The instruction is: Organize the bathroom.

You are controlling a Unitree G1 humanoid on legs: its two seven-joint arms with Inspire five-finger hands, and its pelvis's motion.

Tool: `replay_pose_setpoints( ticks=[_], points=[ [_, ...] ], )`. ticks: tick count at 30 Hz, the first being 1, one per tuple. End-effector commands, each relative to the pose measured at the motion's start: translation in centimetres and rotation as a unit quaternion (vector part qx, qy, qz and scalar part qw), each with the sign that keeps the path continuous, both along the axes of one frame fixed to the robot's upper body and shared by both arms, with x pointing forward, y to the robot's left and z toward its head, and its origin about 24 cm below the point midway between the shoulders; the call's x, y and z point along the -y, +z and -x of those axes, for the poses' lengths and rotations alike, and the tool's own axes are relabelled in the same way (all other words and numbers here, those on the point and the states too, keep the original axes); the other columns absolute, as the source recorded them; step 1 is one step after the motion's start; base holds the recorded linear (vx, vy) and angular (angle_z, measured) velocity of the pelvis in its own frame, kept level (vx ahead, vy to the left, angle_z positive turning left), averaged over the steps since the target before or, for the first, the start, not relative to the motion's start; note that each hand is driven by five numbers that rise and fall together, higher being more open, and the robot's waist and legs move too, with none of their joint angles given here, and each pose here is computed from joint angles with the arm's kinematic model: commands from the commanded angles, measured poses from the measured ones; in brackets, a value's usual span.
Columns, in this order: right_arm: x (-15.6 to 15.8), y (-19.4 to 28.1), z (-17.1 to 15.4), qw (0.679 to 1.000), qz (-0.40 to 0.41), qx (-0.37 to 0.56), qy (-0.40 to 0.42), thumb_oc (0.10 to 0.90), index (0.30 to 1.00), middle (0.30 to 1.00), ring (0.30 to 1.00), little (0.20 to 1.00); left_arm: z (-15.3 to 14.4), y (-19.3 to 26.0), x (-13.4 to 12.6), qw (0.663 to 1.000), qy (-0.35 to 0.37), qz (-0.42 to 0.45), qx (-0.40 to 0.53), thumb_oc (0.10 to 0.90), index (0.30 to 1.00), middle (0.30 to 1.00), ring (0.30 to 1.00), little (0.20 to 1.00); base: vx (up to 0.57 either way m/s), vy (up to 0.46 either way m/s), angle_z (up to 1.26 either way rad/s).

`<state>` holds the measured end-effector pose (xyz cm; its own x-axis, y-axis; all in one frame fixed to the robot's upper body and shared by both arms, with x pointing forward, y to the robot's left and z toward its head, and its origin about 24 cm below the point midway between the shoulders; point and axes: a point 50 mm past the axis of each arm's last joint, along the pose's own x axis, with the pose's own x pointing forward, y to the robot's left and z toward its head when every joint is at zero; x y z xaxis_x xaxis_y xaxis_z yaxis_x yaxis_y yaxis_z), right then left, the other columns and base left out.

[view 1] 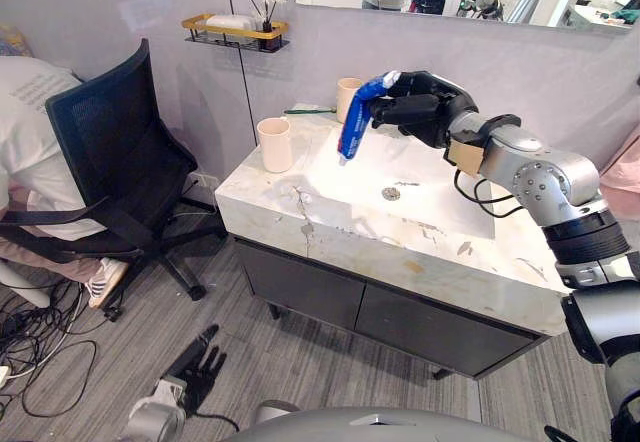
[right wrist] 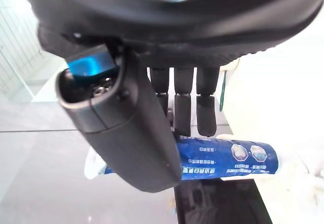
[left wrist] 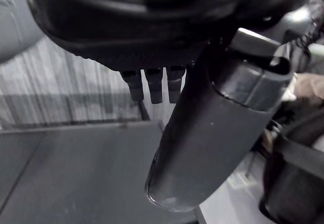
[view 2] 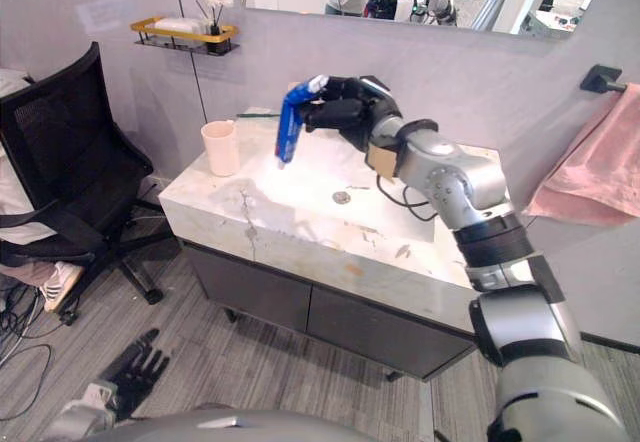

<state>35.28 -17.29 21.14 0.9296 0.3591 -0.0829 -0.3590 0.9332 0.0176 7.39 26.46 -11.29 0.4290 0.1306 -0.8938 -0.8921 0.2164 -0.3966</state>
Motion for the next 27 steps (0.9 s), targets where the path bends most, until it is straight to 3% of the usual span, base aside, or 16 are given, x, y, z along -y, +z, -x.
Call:
replay_pose_setpoints(
  ticks=[1, 7, 13, 18, 23, 27],
  points=[
    [-0.7, 9.8, 0.5, 0.982, -0.041, 0.182, 0.034, 0.400, 0.300, 0.300, 0.300, 0.300, 1.1, -1.0, -1.0, 0.991, -0.123, -0.036, -0.041, 0.800, 0.900, 0.900, 0.900, 0.900, -0.02, 0.067, 0.02],
    [-0.7, 9.6, 0.2, 0.982, -0.032, 0.182, 0.043, 0.400, 0.300, 0.300, 0.300, 0.300, 4.9, -3.4, 1.3, 0.989, -0.098, 0.049, -0.099, 0.800, 0.900, 0.900, 0.900, 0.900, 0.00, 0.058, 0.08],
    [-0.8, 9.5, 0.2, 0.981, -0.028, 0.180, 0.061, 0.400, 0.300, 0.300, 0.300, 0.300, 7.4, -4.4, 1.9, 0.986, -0.072, 0.069, -0.135, 0.800, 0.900, 0.900, 0.900, 0.900, 0.02, 0.061, 0.07],
    [-0.7, 9.6, 0.2, 0.981, -0.026, 0.179, 0.067, 0.400, 0.300, 0.300, 0.300, 0.300, 7.5, -4.5, 1.7, 0.985, -0.070, 0.064, -0.146, 0.800, 0.900, 0.900, 0.900, 0.900, 0.03, 0.061, 0.01],
    [1.8, 9.3, 0.0, 0.982, -0.019, 0.184, 0.035, 0.400, 0.300, 0.300, 0.300, 0.300, 7.4, -4.5, 1.9, 0.976, -0.128, 0.068, -0.162, 0.800, 0.900, 0.900, 0.900, 0.900, 0.06, 0.179, 0.47],
    [1.4, 9.4, -0.1, 0.982, -0.017, 0.182, 0.038, 0.400, 0.300, 0.300, 0.300, 0.300, 7.1, -4.4, 1.7, 0.976, -0.132, 0.064, -0.162, 0.800, 0.900, 0.900, 0.900, 0.900, 0.10, 0.130, 0.19]
  ],
)
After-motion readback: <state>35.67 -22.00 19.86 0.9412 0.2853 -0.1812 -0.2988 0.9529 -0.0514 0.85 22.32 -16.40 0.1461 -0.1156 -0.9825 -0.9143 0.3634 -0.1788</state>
